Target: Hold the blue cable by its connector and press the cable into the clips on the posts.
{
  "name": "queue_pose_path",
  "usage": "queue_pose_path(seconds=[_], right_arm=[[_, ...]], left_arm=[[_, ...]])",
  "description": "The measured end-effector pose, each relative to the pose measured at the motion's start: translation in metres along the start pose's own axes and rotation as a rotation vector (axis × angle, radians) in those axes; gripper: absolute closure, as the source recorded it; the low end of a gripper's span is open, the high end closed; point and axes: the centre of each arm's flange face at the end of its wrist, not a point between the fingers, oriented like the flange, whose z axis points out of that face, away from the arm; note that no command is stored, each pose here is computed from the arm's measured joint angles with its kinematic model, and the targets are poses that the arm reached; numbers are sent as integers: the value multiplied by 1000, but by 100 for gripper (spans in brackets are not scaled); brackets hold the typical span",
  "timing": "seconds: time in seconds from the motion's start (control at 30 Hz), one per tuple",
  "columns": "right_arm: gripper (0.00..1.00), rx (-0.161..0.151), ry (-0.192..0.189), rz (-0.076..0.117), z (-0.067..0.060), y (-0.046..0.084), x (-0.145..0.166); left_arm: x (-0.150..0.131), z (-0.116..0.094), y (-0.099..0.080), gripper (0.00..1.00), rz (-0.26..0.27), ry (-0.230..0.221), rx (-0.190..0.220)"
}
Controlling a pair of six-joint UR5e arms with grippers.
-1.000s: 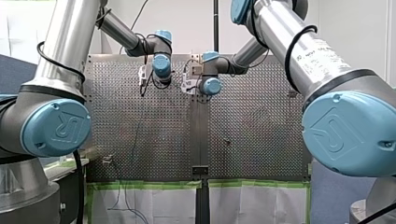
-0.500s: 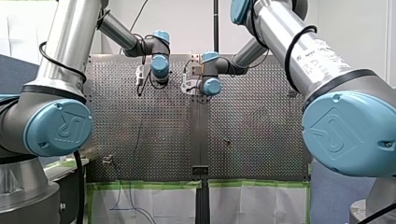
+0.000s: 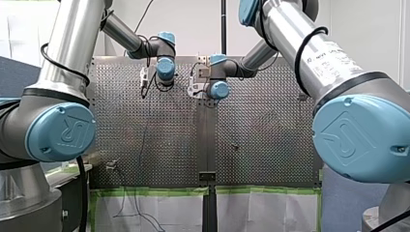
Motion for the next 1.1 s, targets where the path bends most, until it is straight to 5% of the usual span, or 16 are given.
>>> queue_pose_path(seconds=[0.07,0.2,0.23,1.1], right_arm=[[100,1,0,0,0,0,0],[100,1,-2,0,0,-1,-1],[100,1,-3,0,0,-1,-2],[100,-11,-27,0,-3,5,-13]], left_arm=[[0,0,-1,73,-2,-4,0],[-1,0,-2,88,-7,-9,2],[-1,0,-2,98,-9,-9,3],[-3,-4,-11,98,-51,-23,25]])
